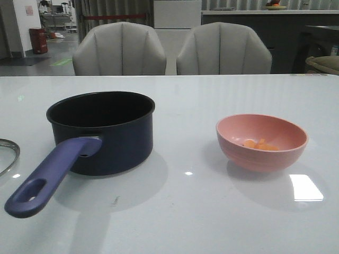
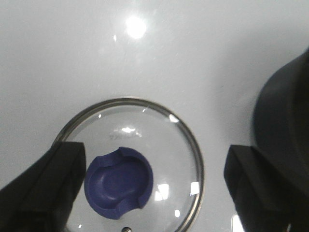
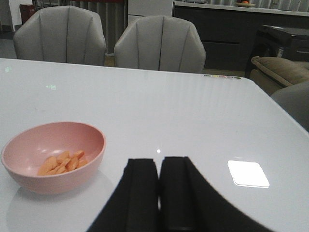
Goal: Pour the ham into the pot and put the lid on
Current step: 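Set the glass lid on the table beside the saucepan, release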
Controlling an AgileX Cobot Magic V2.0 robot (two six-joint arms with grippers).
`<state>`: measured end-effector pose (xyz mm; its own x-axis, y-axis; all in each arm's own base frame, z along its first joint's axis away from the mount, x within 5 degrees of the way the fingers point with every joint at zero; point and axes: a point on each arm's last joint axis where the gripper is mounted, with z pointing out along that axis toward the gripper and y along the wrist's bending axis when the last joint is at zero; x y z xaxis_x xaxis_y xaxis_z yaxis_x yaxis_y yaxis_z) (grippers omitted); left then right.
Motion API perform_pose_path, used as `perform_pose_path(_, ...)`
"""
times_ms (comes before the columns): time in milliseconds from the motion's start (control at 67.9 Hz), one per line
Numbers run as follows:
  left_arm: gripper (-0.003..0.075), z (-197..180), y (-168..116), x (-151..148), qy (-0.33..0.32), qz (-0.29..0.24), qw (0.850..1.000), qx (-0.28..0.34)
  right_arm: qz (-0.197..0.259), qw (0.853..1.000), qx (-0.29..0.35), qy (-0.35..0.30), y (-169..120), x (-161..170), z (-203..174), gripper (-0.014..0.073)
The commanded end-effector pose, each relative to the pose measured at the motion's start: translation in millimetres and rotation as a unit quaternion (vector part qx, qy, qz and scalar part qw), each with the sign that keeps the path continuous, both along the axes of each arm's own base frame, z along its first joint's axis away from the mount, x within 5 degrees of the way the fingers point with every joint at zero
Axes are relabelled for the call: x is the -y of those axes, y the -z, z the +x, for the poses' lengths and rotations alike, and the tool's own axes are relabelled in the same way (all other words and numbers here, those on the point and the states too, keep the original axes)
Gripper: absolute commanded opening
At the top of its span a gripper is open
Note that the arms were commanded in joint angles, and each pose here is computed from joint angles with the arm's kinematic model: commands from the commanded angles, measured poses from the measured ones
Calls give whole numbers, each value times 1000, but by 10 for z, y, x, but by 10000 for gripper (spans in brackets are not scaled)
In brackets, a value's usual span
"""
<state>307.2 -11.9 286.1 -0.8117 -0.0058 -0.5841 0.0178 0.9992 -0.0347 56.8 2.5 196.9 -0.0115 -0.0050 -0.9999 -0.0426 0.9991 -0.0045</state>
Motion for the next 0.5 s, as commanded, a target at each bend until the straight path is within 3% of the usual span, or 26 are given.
perform_pose_path(0,603,-240,-448,92,16,-5,995,99,-3,999,54,5,-106,7,-22,163)
perform_pose_path(250,603,-933,-699,85,23,-16,976,216,-3,999,54,3,-105,5,-21,163)
perform_pose_path(486,603,-1648,-701,28,12,-48,932,358,-3,999,54,3,-105,5,-21,163)
